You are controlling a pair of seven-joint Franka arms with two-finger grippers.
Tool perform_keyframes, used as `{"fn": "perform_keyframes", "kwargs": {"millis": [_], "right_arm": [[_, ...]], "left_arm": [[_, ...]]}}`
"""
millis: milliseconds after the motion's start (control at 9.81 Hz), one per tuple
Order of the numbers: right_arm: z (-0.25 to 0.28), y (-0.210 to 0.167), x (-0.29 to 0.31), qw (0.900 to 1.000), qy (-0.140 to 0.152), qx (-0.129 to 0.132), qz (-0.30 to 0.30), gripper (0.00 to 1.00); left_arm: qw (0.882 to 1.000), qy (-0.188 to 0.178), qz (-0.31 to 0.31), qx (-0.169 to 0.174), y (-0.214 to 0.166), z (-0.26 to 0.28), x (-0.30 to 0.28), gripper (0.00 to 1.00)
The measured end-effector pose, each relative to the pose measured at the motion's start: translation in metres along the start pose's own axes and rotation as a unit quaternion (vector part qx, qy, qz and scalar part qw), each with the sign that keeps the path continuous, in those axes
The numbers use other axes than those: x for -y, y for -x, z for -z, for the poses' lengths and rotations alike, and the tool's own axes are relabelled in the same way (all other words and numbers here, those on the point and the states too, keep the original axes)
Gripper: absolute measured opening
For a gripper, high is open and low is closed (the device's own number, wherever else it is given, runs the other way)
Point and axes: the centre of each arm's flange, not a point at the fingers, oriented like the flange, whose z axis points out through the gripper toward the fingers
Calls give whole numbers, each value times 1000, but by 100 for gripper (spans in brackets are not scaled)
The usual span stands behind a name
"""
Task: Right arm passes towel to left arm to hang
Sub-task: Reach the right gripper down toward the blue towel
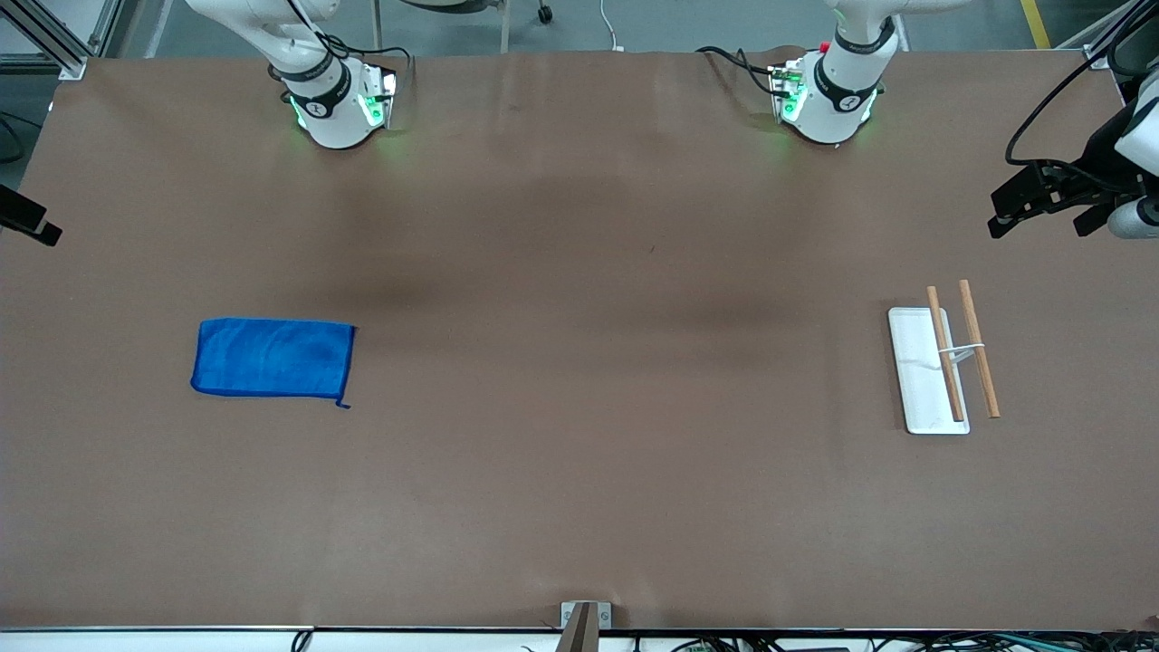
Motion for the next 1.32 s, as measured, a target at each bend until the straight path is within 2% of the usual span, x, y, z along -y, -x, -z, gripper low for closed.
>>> {"fn": "perform_keyframes", "kwargs": {"millis": [510,815,917,1121,1325], "right_arm": [[2,1,0,1000,0,-2,6,100],[-21,-3,2,1000,1,24,18,100],[-53,-16,4,999,3,33,20,100],[-154,-39,6,998,5,35,43,100],[-260,-34,5,997,7,42,65,100]], "left_arm": [[1000,0,0,1,0,-1,0,100],[1000,0,1,3,0,-3,1,100],[1000,0,2,4,0,-4,2,100],[1000,0,3,6,-1,-6,3,100],[1000,0,4,9,-2,-9,4,100]]}}
